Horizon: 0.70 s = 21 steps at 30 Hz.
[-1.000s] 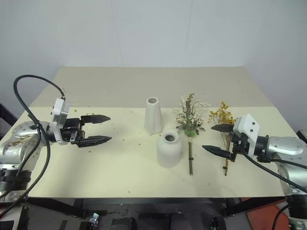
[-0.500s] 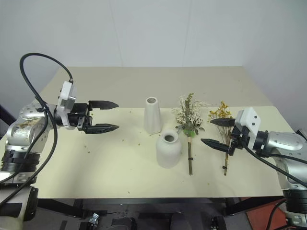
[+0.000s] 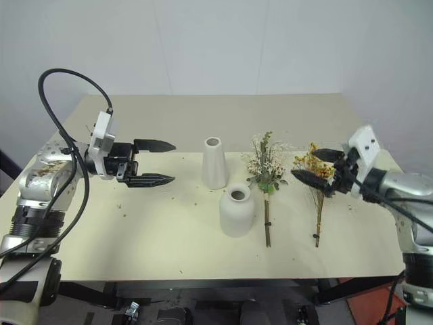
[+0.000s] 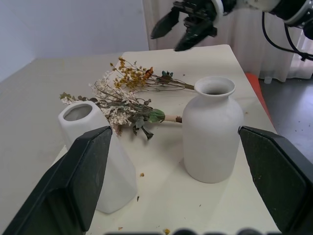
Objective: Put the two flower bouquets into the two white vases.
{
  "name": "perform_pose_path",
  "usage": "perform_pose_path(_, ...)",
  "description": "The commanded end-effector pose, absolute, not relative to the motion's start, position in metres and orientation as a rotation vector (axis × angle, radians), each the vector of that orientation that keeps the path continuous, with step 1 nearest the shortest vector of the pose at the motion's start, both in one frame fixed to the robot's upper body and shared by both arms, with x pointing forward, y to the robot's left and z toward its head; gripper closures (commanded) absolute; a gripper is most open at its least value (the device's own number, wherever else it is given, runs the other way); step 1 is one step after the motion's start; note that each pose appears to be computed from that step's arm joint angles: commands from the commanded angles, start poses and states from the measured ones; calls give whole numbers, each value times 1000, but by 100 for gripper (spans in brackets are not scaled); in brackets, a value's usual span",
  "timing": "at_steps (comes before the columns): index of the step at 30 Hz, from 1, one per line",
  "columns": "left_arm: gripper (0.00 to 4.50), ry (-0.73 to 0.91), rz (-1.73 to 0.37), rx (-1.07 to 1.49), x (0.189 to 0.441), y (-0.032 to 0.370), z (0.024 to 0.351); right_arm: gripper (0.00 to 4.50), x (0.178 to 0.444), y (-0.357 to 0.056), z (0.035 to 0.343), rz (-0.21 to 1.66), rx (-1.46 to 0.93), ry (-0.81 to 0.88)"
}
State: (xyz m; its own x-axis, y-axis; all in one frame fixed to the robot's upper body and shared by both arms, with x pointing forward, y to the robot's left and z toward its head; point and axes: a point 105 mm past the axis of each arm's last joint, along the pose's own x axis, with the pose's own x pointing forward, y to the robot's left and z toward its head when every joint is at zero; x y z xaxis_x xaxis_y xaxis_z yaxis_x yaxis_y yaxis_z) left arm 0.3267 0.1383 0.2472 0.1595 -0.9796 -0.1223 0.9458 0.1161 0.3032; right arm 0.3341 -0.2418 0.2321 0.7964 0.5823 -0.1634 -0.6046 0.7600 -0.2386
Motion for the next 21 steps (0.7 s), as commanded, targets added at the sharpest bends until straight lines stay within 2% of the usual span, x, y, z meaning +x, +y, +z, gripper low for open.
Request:
perform_pose_path(1, 0, -174, -1452, 384, 322, 127, 267, 2, 337, -245, 249, 541, -272, 210)
perform_pose_path(10, 0, -165, -1456, 397, 329, 108, 285, 2, 340, -264, 218, 332, -109, 770)
perform_pose_path(21, 0, -120, -1496, 443, 336, 85, 297, 2, 349, -286, 181, 235, -80, 1020)
